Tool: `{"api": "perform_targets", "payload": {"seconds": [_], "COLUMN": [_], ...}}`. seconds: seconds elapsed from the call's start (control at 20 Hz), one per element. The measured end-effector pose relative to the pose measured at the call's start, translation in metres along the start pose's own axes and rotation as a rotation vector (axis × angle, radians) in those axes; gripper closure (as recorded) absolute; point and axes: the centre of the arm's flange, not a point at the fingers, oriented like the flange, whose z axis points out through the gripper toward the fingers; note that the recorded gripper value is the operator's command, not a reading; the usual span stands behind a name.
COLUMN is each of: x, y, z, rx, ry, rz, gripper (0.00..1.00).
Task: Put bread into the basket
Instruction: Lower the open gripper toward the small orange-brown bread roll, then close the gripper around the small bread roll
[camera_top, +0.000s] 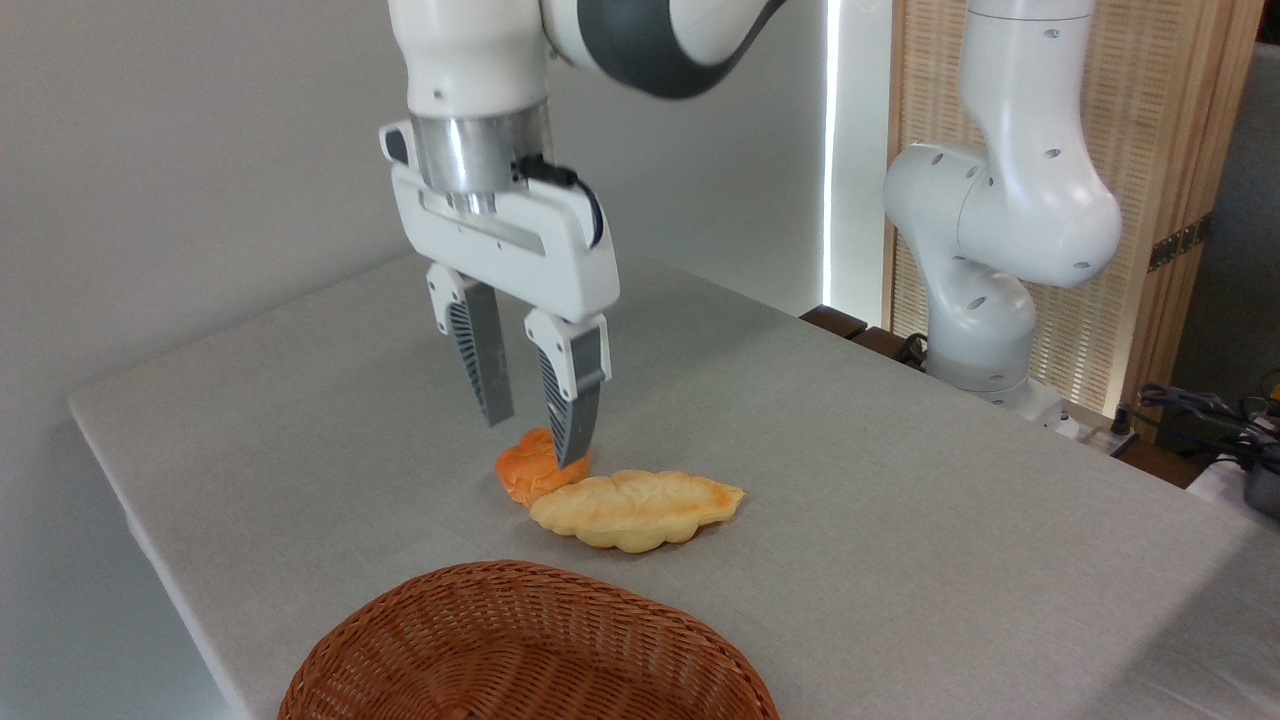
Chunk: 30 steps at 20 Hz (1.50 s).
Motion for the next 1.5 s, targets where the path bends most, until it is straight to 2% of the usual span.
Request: {"api": "perform_targets", "payload": {"seconds": [0.15,0.3,0.5,0.7,0.95,1.4,1.5], "x": [-0.001,0.002,0.008,0.017,0.023,0.034,0.037], "y": [0.016,0.030,0.047,0.066,0.070,0.087,0.093], "z": [0.031,0.053,0.066,0.083,0.099,0.105,0.105], "rx": [-0.030,-0.068,-0.112,-0.121,-0.131,-0.136,-0.137], "ry": [-0.037,-0.020,0.001,-0.005,-0.019,-0.027,-0.027], "rz": [0.023,0.023,0.027,0.060,0.069,0.106,0.117], "gripper": [0.00,0.00,0.00,0.00,0.00,0.00,0.12]}}
